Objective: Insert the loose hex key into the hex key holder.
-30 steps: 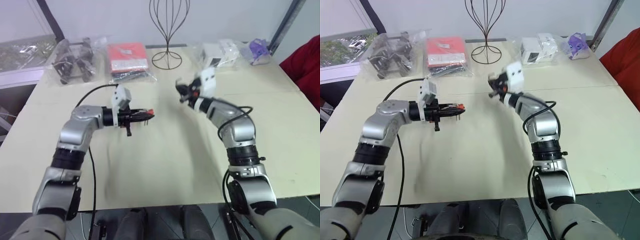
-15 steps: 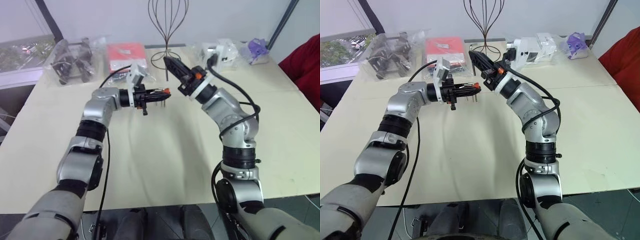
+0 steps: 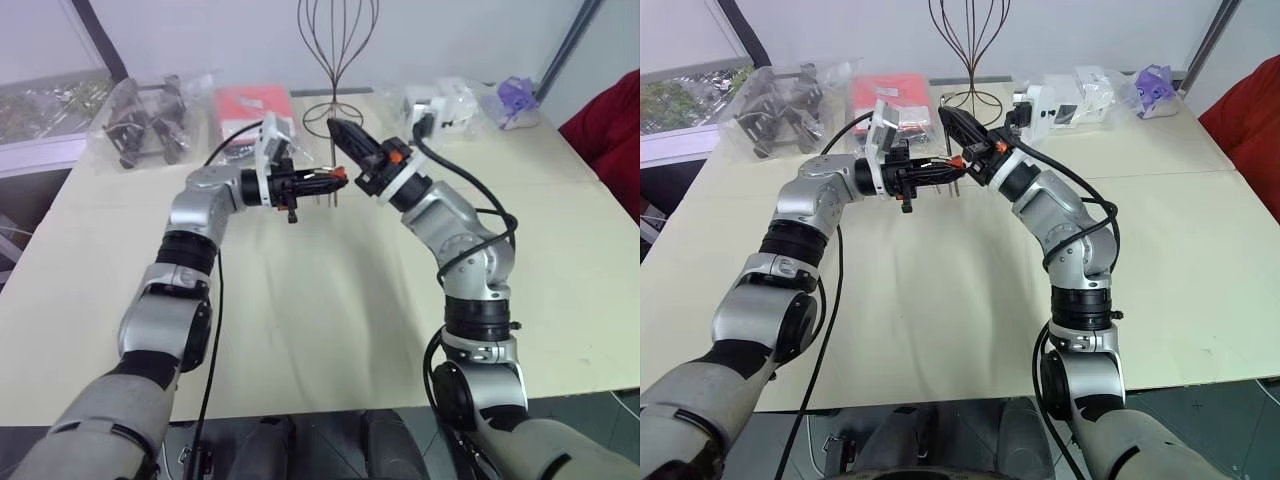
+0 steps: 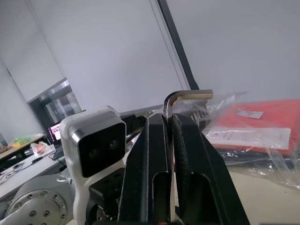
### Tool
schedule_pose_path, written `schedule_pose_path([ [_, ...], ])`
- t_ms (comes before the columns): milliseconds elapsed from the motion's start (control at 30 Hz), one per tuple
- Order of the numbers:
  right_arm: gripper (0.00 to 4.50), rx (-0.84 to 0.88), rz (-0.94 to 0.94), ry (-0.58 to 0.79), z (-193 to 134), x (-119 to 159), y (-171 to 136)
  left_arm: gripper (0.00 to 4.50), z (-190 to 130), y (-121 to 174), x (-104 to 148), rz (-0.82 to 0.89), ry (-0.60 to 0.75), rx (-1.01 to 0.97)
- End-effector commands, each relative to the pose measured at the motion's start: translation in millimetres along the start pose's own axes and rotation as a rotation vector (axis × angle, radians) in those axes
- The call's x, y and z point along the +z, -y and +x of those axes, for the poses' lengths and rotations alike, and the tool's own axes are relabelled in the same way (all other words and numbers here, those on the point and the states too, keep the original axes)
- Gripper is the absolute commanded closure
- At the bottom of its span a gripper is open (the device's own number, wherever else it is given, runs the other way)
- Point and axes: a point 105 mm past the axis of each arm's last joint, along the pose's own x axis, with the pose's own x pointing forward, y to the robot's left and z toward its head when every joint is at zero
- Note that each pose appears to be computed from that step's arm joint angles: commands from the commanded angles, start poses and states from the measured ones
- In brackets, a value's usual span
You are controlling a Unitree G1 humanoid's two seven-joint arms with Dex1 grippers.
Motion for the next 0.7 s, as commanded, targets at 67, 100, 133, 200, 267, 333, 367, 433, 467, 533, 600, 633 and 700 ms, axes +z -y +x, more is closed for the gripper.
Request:
schedule_pose_path([
  [67,4.46,0.023,-0.022,0.045,2,12,-4,4.5,-5,1,21,0.041,0.055,0.001],
  [100,4.46,0.021,-0.022,0.045,2,11,-3,4.5,-5,1,22,0.04,0.058,0.003],
  [133,4.46,0.019,-0.022,0.044,1,11,-2,4.5,-5,1,23,0.039,0.06,0.004],
  [200,4.46,0.016,-0.022,0.042,1,10,-1,4.5,-6,0,23,0.038,0.061,0.007],
  [267,4.46,0.011,-0.022,0.039,1,8,1,4.5,-7,0,23,0.036,0.062,0.012],
  [333,4.46,0.008,-0.023,0.037,0,7,2,4.5,-8,-1,24,0.034,0.065,0.015],
  [367,4.46,0.007,-0.023,0.036,0,7,2,4.5,-8,-1,25,0.032,0.071,0.017],
  [433,4.46,0.004,-0.025,0.031,-1,5,3,4.5,-8,-1,29,0.022,0.09,0.017],
  [467,4.46,0.003,-0.027,0.027,-2,3,3,4.5,-7,-1,31,0.016,0.098,0.015],
  [533,4.46,0.004,-0.033,0.018,-3,1,4,4.5,-7,-1,32,0.011,0.103,0.013],
  [600,4.46,0.008,-0.039,0.006,-4,-2,4,4.5,-6,-1,32,0.008,0.104,0.012],
  [633,4.46,0.017,-0.043,-0.007,-5,-5,3,4.5,-6,0,31,0.009,0.101,0.011],
  [700,4.46,0.041,-0.049,-0.038,-7,-10,1,4.5,-6,0,31,0.016,0.094,0.007],
])
